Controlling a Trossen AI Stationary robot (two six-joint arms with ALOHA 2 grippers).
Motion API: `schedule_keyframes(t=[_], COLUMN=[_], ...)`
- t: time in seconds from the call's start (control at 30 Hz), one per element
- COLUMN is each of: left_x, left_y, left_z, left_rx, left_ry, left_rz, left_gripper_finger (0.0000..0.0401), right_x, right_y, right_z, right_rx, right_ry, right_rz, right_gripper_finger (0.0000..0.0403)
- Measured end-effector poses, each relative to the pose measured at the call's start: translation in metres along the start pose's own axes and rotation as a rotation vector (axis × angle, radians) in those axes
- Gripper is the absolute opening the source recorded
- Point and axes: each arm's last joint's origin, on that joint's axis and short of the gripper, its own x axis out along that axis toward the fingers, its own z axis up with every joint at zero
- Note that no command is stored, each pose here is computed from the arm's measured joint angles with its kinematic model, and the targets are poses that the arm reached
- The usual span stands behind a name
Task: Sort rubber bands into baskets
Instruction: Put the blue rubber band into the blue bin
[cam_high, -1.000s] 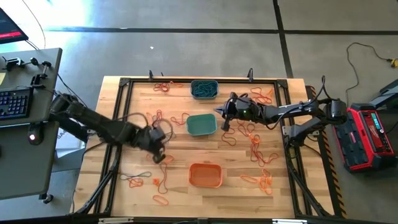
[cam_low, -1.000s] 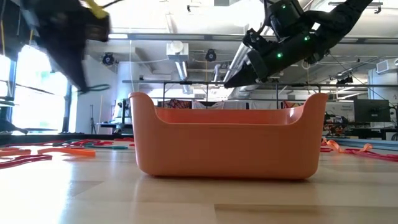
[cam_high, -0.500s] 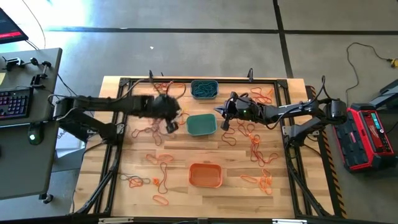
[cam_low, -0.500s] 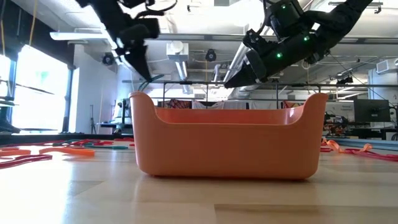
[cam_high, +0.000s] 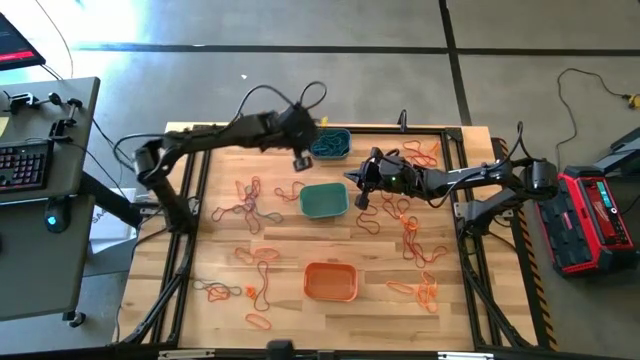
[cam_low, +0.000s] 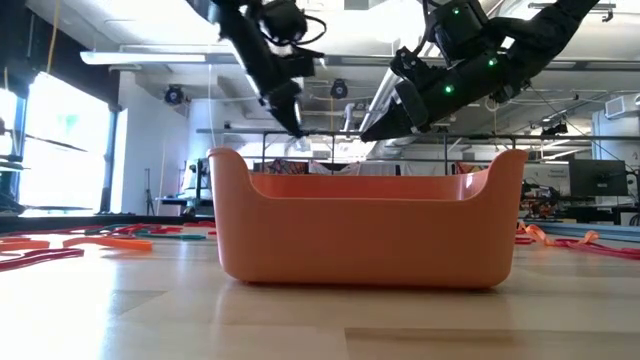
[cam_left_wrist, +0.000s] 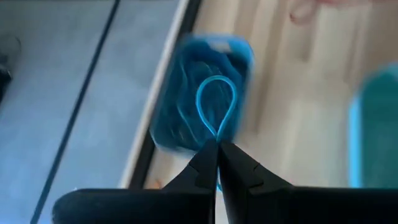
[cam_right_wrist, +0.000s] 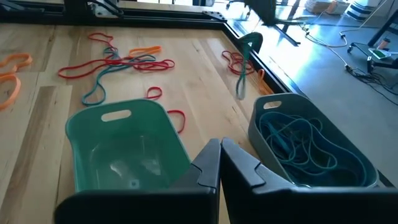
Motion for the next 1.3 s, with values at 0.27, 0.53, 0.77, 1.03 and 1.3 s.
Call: schedule_keyframes(t=[0.27, 0.53, 0.77, 1.03, 1.3], left_x=[0.045, 0.093, 0.11, 0.109, 0.111], left_y=[0.025, 0.024, 0.025, 0.022, 0.02], left_z=[0.023, 0.021, 0.012, 0.007, 0.007], left_rx=[0.031, 0.081, 0.069, 0.069, 0.041], left_ry=[-0.086, -0.03, -0.007, 0.065, 0.03], left_rz=[-0.006, -0.042, -0.102, -0.102, -0.152], left_gripper_finger=[0.0, 0.0, 0.0001, 0.0052, 0.0109], right_x=[0.0, 0.0, 0.0, 0.0, 0.0], right_y=[0.0, 0.0, 0.0, 0.0, 0.0], right_z=[0.0, 0.0, -0.001, -0.001, -0.001], right_rx=[-0.008, -0.009, -0.006, -0.004, -0.001], right_ry=[0.001, 0.006, 0.007, 0.008, 0.01], right_rz=[-0.003, -0.003, -0.002, -0.002, -0.001], right_gripper_finger=[0.0, 0.0, 0.0, 0.0, 0.0])
